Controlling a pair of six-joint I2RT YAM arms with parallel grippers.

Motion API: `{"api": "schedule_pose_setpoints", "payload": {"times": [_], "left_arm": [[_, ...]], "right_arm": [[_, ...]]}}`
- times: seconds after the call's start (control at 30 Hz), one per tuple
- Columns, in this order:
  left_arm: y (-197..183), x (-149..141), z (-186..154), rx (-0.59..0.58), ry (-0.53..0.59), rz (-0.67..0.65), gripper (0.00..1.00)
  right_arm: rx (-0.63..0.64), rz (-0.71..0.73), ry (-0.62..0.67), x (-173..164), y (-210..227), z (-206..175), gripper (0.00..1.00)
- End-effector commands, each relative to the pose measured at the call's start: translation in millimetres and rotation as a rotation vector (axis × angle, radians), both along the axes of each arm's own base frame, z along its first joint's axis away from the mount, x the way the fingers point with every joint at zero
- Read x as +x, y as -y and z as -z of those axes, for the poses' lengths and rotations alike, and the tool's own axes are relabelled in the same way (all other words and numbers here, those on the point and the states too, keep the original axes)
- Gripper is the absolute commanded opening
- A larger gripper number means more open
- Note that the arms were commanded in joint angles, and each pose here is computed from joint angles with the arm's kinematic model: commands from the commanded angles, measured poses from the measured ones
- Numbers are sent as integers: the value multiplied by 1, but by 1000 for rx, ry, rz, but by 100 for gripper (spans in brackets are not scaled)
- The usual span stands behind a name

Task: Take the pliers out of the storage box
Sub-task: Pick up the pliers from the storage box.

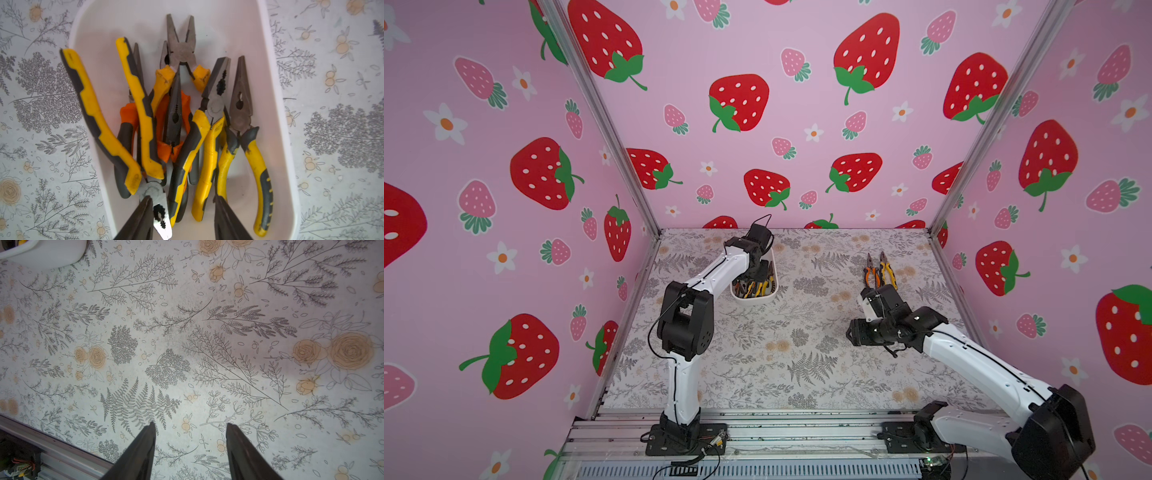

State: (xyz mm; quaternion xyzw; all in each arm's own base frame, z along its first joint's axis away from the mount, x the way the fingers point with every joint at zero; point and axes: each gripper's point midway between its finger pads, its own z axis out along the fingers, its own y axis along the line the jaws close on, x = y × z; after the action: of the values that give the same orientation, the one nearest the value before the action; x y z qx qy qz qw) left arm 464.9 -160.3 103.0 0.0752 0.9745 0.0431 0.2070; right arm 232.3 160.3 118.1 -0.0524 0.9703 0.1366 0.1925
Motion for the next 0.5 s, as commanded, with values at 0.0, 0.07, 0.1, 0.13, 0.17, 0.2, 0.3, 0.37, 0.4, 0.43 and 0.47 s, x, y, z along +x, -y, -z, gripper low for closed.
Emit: {"api": "schedule_pose_setpoints", "payload": {"times": [0.0,0.07,0.1,0.13,0.17,0.2,0.3,0.37,0.4,0.43,0.47], "left_arm": [[5,7,-5,147,15,69,46],[6,12,-2,189,15,80,42],[5,13,1,205,8,83,41],[1,16,2,226,9,78,41],[0,17,3,244,9,78,41],[-2,18,4,261,9,78,41],[-7,20,9,291,7,79,41],[-11,21,12,305,2,77,41],[-13,21,13,311,2,73,40],[-14,20,16,308,-2,72,40],[-15,20,18,304,-6,71,40]], "right_arm": [[24,-2,-1,-5,-2,-1,59],[20,0,-1,-7,0,-1,59],[21,1,0,-8,1,-1,59],[19,5,-2,-9,2,-1,59],[18,5,-3,-11,3,0,59],[16,7,-5,-12,4,1,59],[14,9,-7,-14,6,2,59],[13,9,-9,-15,6,3,59],[12,9,-12,-16,7,4,59],[11,8,-15,-16,7,5,59],[11,9,-14,-16,7,5,59]]}}
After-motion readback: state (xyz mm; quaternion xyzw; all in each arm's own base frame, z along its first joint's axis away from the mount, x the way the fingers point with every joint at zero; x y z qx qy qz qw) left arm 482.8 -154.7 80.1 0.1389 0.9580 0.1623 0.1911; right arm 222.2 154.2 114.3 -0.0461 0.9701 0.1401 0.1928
